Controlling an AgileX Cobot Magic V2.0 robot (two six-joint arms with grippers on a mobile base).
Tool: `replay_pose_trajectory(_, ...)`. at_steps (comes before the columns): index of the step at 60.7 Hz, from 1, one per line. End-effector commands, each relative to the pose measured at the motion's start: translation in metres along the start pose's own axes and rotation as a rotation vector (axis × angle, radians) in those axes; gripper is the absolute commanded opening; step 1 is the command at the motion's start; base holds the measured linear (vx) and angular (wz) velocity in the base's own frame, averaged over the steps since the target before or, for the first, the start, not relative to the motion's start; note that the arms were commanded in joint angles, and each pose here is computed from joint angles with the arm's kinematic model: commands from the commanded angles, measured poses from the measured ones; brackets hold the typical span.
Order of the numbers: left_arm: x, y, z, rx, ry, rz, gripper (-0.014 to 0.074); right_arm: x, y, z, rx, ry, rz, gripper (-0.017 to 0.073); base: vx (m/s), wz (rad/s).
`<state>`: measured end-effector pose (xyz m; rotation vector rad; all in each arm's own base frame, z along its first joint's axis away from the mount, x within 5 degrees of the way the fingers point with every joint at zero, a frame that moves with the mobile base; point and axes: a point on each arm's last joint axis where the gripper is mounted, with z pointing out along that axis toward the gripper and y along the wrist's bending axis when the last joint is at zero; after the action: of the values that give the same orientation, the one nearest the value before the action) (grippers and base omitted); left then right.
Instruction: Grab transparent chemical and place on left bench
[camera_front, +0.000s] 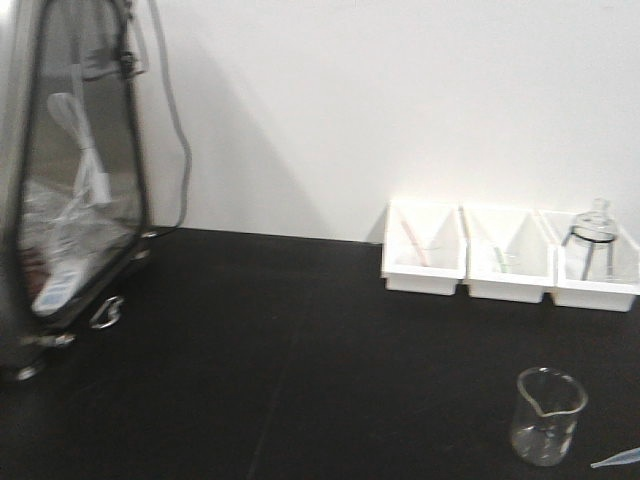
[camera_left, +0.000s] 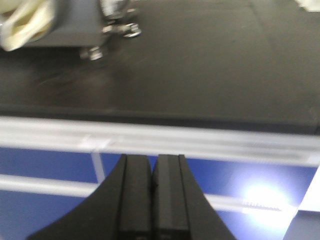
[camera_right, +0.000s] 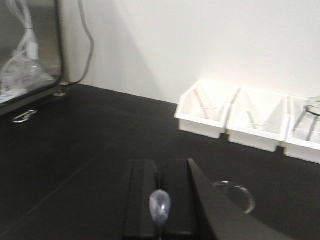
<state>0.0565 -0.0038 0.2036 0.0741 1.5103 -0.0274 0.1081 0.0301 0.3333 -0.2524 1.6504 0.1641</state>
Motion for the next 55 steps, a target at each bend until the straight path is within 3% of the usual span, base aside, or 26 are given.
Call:
replay_pose_trajectory(1, -0.0028, 0.0001, -0.0013, -0.002, -0.081, -0.009, -0.0003, -0.0167, 0.0013, -0.0015, -0.018, -0.1, -0.009, -0.0004, 0.29, -0.49)
replay_pose_trajectory(29, -0.0028, 0.0001, -0.0013, -0.002, -0.081, -0.009, -0.0003, -0.0167, 0.0013, -0.0015, -0.018, -0.1, -0.009, -0.0004, 0.24, -0.37)
replay_pose_trajectory(55, -0.0028, 0.0001, -0.0013, -0.002, -0.081, -0.009, -0.0003, -0.0167, 0.0013, -0.0015, -0.018, -0.1, -0.009, -0.0004, 0.1, -0.1)
